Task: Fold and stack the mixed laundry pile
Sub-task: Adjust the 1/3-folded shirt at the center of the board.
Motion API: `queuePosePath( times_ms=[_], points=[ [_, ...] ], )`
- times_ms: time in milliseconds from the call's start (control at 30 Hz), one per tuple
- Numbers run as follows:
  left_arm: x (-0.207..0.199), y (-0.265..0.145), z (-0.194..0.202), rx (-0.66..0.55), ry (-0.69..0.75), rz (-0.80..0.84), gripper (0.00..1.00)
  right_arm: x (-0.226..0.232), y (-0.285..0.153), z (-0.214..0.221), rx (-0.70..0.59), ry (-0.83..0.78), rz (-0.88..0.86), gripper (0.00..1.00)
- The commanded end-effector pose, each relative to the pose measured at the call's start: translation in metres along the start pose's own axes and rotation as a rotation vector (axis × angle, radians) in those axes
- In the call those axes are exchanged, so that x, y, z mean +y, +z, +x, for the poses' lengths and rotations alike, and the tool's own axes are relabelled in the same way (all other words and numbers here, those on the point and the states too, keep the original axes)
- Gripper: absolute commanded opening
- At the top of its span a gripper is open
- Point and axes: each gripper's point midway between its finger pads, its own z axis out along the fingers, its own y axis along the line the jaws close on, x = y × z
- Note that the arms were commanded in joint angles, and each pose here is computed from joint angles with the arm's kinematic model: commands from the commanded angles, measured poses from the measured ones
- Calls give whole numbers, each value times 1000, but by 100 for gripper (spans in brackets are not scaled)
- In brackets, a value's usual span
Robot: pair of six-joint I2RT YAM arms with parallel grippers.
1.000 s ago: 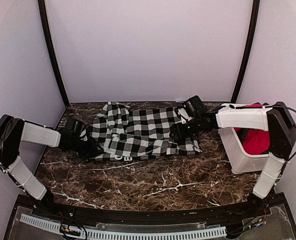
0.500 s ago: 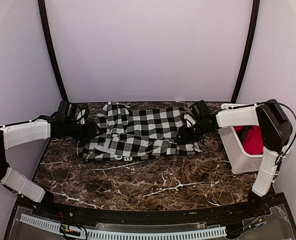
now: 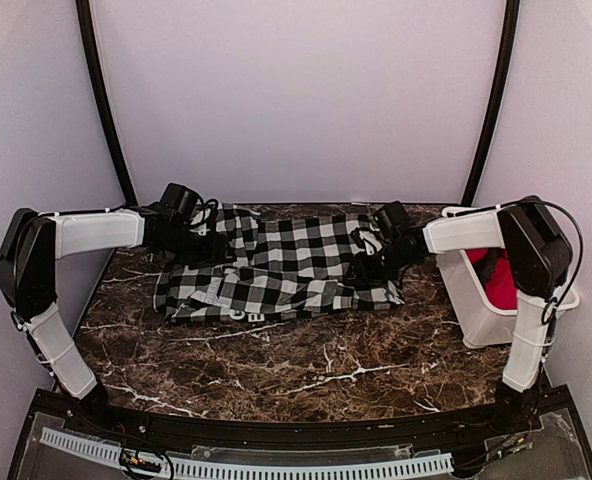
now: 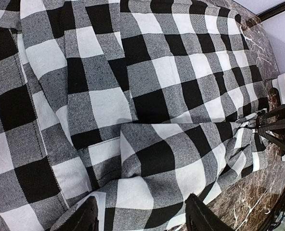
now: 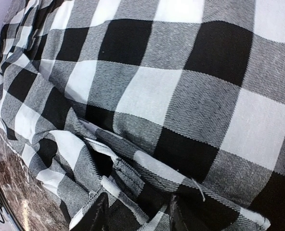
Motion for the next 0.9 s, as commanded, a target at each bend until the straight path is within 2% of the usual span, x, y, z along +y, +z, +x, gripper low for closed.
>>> queuePosePath(
  times_ms=[0,100,167,200,533,700,833,867],
  points=[
    [-3,-13,-9,-20,34,-24,61,6,7,-13,-12,-25,-43,32],
    [5,-19,-6,-20,43,-74,61,6,9,-15,-3,-30,-50,19],
    [8,-24,-6,-33,46,-90,62,7,9,-18,-1,-36,-48,1],
    [8,-26,-6,-39,47,-89,62,6,8,-20,-3,-38,-43,0],
    [32,-40,-9,-82,-43,-103,63,-1,-31,-67,-132,-101,74,0],
    [48,-42,-10,-95,-90,-138,64,-24,-29,-72,-123,-104,159,0],
    [57,-38,-8,-87,-112,-160,65,-35,-11,-59,-61,-96,161,0],
    [59,-37,-8,-84,-113,-166,66,-36,-6,-55,-40,-92,156,5]
  ],
)
